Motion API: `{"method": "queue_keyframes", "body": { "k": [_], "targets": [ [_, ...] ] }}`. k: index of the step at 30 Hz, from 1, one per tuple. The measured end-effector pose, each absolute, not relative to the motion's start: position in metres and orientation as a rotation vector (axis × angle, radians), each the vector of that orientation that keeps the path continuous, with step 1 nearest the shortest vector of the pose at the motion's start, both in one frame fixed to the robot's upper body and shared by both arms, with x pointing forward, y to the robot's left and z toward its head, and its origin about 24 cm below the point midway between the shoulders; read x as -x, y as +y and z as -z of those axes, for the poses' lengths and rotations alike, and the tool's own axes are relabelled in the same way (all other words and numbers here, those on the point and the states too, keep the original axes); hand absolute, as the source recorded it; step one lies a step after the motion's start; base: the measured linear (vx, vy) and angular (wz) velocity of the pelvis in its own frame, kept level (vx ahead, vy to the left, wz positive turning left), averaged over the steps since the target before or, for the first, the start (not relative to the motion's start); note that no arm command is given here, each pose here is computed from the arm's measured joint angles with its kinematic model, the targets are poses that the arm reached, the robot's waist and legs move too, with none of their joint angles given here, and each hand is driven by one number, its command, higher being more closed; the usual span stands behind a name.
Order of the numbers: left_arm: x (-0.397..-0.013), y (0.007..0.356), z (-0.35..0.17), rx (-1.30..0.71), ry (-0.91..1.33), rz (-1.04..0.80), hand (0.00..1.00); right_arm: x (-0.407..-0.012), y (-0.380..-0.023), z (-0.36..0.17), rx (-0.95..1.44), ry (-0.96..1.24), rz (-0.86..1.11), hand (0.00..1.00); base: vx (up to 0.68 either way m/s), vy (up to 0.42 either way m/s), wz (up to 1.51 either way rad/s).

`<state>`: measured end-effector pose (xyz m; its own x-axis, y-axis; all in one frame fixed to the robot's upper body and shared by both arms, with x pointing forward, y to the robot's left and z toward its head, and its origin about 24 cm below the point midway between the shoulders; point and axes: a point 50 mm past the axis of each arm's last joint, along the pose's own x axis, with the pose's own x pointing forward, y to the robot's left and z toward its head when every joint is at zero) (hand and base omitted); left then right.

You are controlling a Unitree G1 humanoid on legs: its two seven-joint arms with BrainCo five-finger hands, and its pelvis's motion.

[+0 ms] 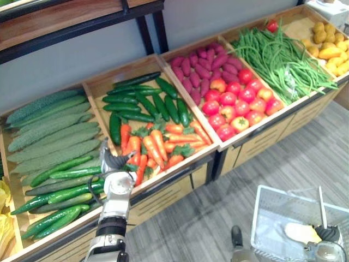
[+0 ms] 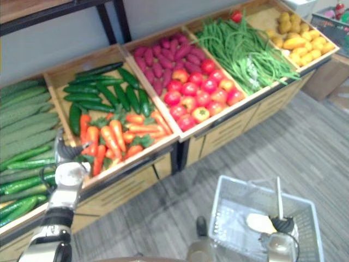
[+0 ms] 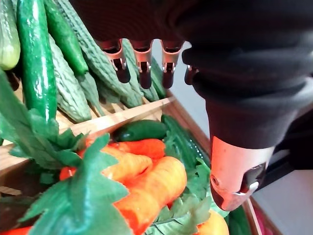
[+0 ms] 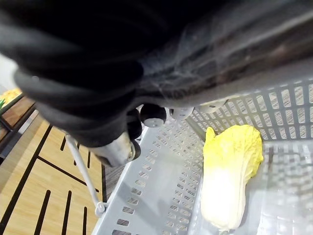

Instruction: Pick vegetable in the basket

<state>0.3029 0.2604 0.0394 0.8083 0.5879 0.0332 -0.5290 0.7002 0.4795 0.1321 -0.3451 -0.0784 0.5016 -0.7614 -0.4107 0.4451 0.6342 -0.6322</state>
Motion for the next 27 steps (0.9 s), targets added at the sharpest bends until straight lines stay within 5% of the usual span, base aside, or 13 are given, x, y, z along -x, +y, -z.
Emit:
{"method": "queue_keyframes", "body": {
  "k": [27],
  "targets": [
    [-0.337, 0.257, -0.031, -0.541, 0.314, -0.599, 0.00, -0.159, -0.326, 0.077, 0.491, 0.664, 0.676, 1.00, -0.02, -0.026, -0.08]
  ]
}}
